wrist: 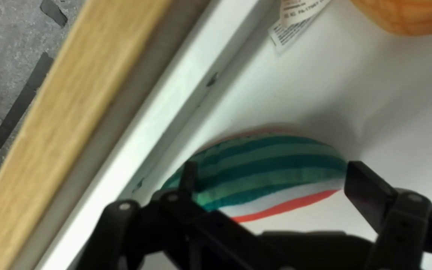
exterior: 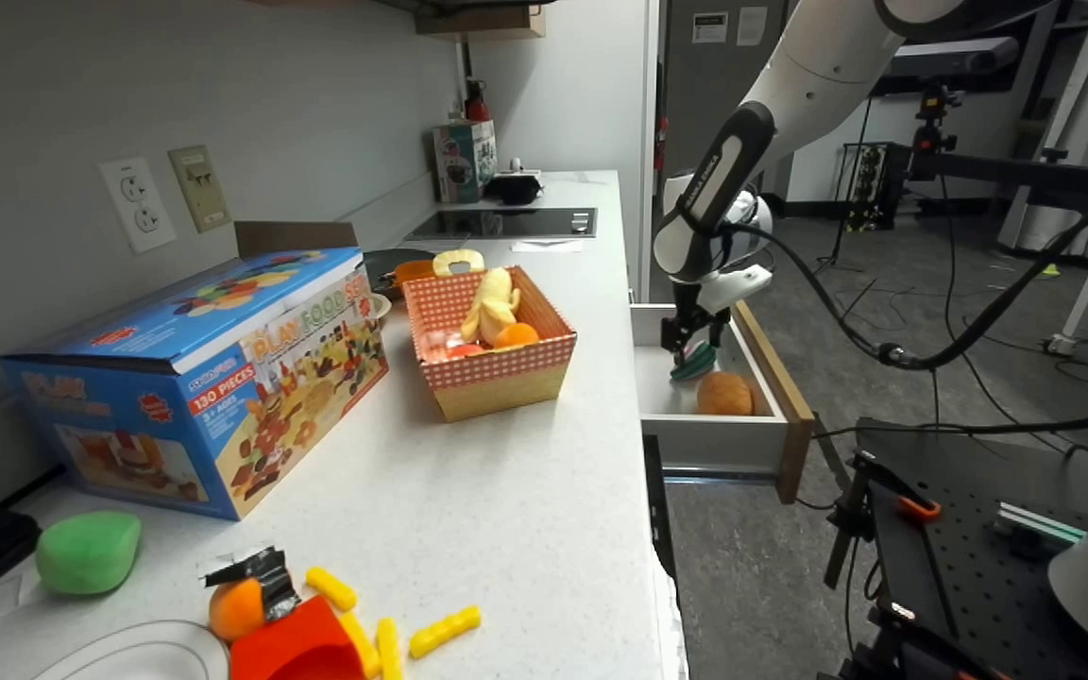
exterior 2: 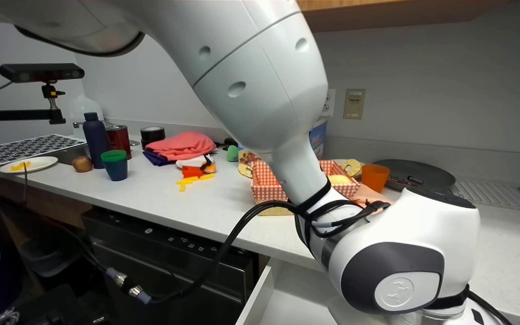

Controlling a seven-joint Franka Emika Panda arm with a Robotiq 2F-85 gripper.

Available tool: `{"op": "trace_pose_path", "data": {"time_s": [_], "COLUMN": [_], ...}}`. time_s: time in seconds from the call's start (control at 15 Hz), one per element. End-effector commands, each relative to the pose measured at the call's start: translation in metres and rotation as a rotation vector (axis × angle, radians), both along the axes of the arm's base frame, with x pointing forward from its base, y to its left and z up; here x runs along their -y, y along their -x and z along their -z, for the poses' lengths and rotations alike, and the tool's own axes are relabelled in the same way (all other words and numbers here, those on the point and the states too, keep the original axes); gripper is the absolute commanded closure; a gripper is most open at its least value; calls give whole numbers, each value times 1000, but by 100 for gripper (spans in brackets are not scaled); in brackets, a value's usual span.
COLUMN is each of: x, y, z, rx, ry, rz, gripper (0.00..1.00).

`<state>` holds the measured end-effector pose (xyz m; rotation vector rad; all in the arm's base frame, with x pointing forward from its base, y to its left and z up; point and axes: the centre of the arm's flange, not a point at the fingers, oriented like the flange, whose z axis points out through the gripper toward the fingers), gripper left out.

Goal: Open the drawer, remove the toys inside then close the drawer

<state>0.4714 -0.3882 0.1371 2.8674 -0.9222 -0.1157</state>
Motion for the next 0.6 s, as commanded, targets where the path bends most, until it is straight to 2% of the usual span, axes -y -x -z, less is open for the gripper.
{"op": "trace_pose_path", "data": {"time_s": [0.0,0.07,0.2,0.4,0.53], "x": [5,7,11,12,13], "y": [-4,-6,-11,-17,-21], "z": [4,6,11,13,12], "rx": [-6,-8,-10,-3,1], "ry": [8,10,13,16,13], "rz": [22,28,47,41,32], "gripper": [1,6,29,54,67]}}
